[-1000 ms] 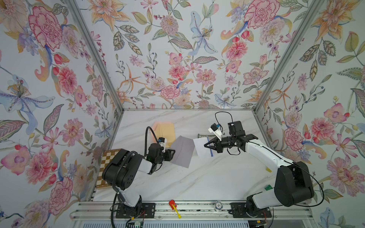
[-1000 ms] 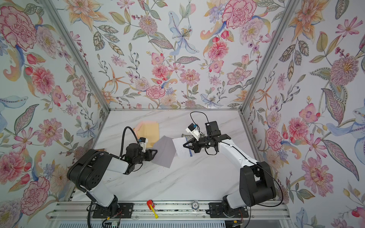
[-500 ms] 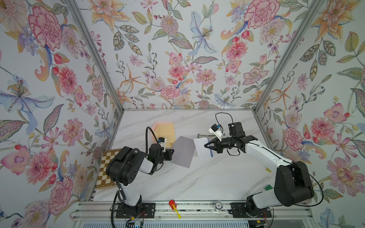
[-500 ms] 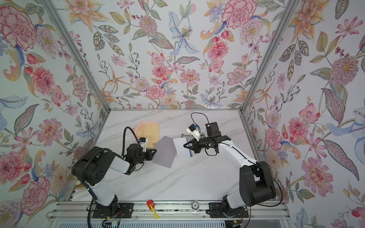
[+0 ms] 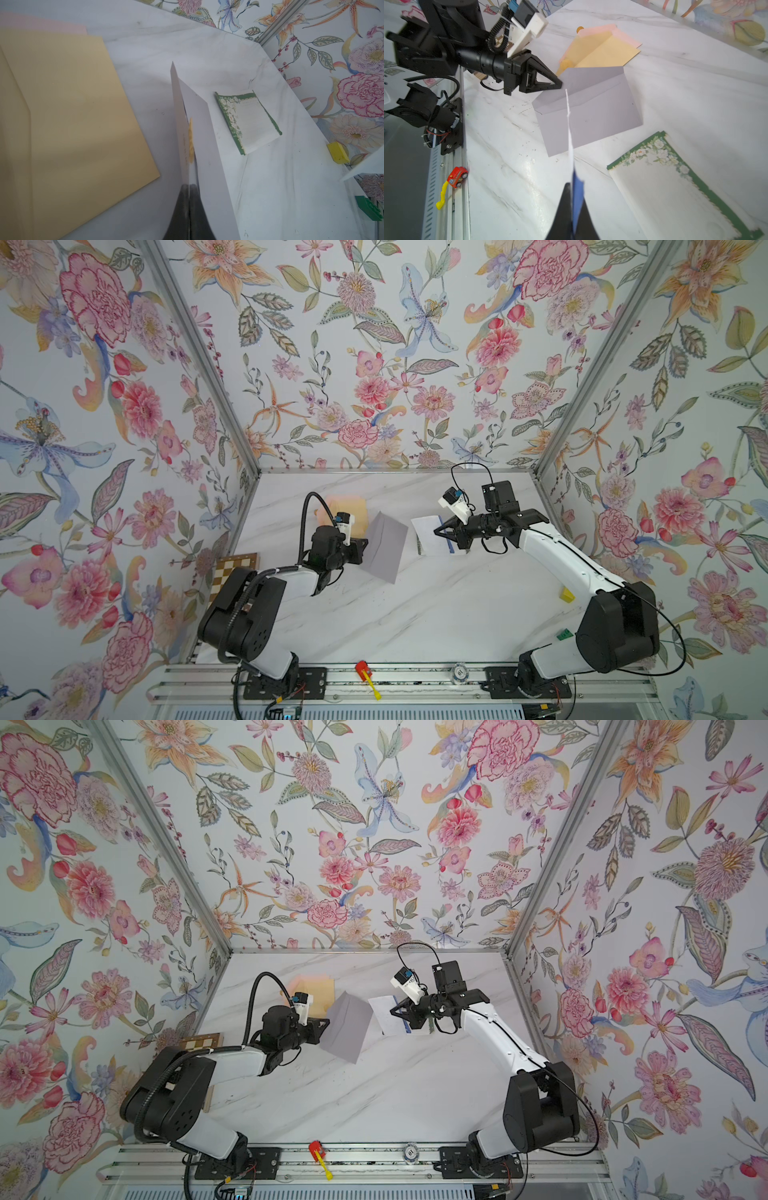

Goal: Fold the letter paper in half and place it into the envelope
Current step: Pick up the envelope from the center of the board, then place the letter paper in the envelope.

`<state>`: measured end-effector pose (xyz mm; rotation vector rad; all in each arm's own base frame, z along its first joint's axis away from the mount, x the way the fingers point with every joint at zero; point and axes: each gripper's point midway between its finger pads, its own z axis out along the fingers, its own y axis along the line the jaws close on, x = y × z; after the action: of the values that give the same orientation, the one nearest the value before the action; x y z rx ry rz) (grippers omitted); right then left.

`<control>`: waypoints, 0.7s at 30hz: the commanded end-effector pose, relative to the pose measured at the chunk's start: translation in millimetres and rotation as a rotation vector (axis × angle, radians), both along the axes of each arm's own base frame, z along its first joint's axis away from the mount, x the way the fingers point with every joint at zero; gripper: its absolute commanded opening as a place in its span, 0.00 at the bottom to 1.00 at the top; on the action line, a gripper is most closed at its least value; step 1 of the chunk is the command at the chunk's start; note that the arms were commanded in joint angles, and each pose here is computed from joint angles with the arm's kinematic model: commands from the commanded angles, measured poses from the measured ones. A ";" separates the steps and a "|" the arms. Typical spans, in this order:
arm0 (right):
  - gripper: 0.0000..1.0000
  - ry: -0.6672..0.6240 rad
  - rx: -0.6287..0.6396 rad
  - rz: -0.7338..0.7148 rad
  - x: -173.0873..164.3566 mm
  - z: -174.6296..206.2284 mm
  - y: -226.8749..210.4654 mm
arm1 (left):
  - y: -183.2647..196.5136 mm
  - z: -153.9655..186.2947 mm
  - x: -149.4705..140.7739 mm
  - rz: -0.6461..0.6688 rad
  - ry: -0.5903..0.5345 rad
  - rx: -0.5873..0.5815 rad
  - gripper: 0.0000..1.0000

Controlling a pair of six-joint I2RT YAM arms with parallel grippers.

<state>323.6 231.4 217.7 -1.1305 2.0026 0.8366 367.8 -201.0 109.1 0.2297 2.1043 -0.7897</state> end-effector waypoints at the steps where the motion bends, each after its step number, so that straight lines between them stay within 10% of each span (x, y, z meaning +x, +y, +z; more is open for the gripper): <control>1: 0.00 -0.118 -0.095 0.033 4.2 25.8 -3.3 | -8.4 27.8 -7.6 -0.109 -0.026 0.090 0.00; 11: 0.00 -0.508 -0.391 0.343 -1.1 75.0 9.2 | -39.7 107.3 -27.0 -0.469 -0.070 0.137 0.00; 21: 0.00 -0.647 -0.839 0.528 4.3 24.0 13.4 | -52.8 81.6 -62.4 -0.658 0.054 0.073 0.00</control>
<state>326.9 267.8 270.0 -1.9674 1.4712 -0.0413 329.7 -248.7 208.8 0.9038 2.0750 -0.9781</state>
